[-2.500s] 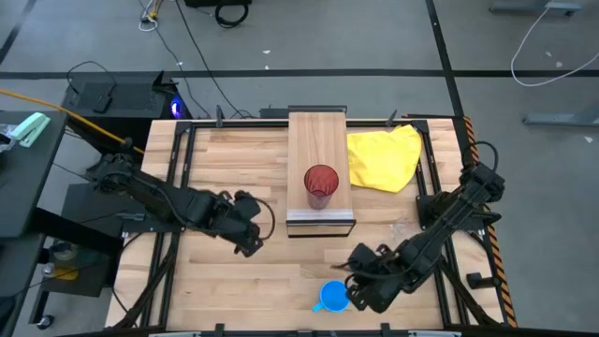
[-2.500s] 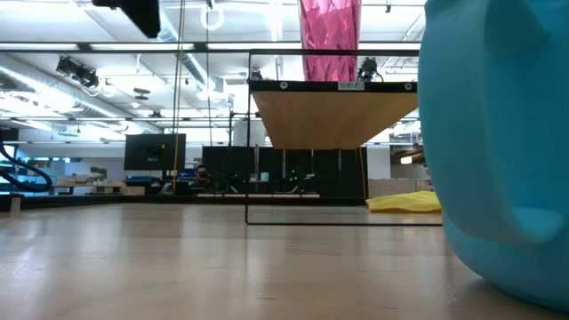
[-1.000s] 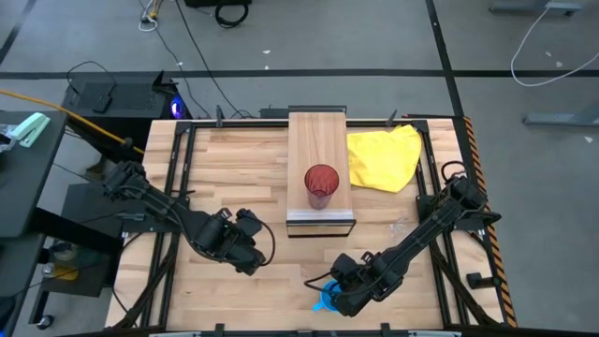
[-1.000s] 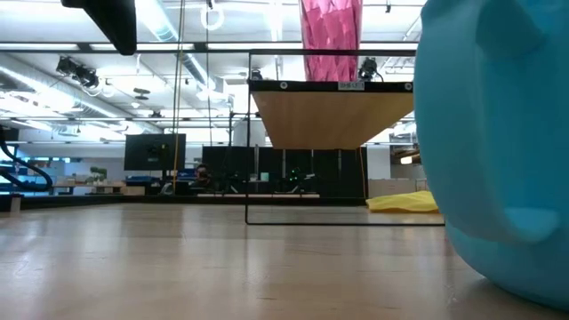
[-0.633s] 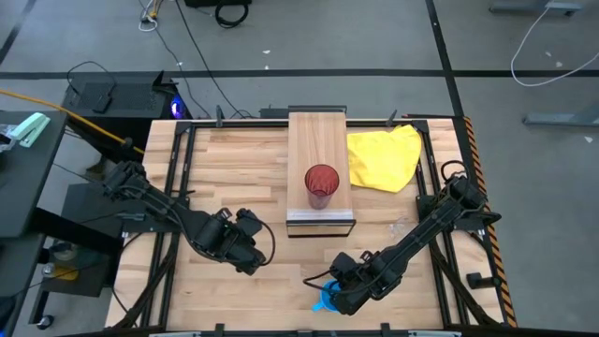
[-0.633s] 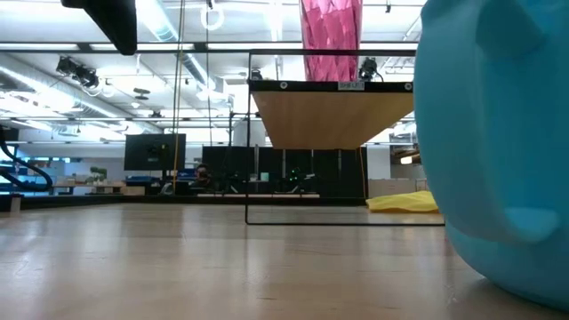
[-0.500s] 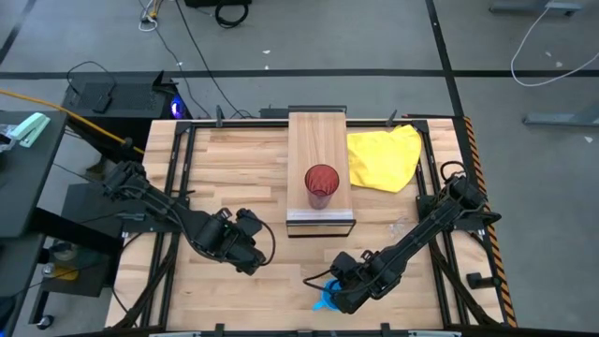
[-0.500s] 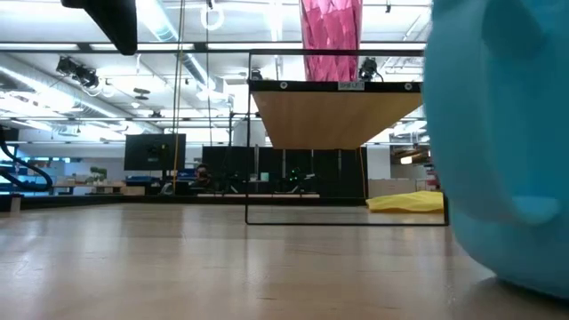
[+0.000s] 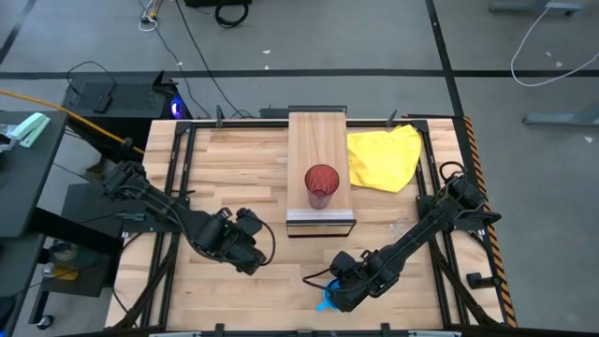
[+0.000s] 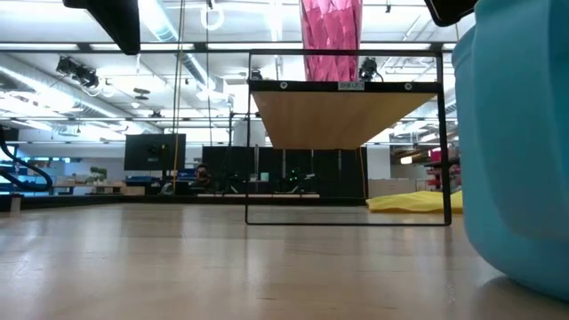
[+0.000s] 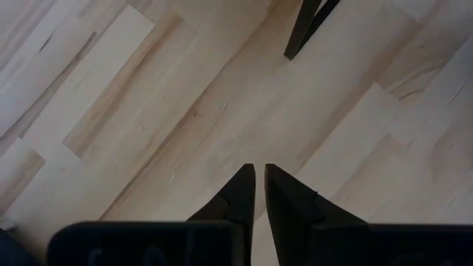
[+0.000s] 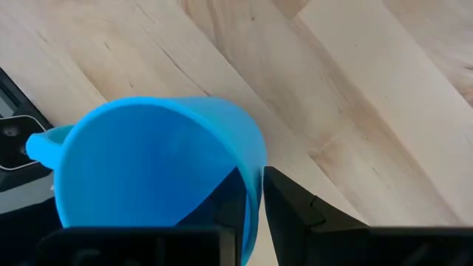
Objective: Stack small to large cups/mugs on shelf
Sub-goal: Put the blue mug on the shelf
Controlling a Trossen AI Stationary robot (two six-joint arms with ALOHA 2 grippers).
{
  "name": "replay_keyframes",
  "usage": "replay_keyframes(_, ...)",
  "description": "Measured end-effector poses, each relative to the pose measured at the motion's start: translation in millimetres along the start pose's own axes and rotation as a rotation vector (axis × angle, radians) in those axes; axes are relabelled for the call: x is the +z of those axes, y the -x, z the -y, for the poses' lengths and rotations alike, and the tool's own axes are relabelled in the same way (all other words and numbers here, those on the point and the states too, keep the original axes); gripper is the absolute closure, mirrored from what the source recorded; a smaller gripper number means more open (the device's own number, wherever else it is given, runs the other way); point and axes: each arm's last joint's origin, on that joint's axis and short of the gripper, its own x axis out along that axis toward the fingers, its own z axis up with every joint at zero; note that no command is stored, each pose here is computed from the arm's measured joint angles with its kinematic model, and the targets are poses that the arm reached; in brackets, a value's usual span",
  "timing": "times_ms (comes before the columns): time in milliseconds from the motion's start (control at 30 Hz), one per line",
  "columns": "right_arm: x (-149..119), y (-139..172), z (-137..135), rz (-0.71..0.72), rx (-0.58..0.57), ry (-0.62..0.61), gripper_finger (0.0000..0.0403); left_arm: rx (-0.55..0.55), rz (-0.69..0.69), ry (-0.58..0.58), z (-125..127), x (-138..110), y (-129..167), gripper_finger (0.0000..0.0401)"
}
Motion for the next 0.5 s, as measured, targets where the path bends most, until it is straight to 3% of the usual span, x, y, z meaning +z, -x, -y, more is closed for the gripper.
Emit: replay_keyframes(500,1.5,9.4,1.5,0.003,0.015,-0.004,0.0372,0.007,0.019,0.001,-0.2,0.5,0.0,0.0362)
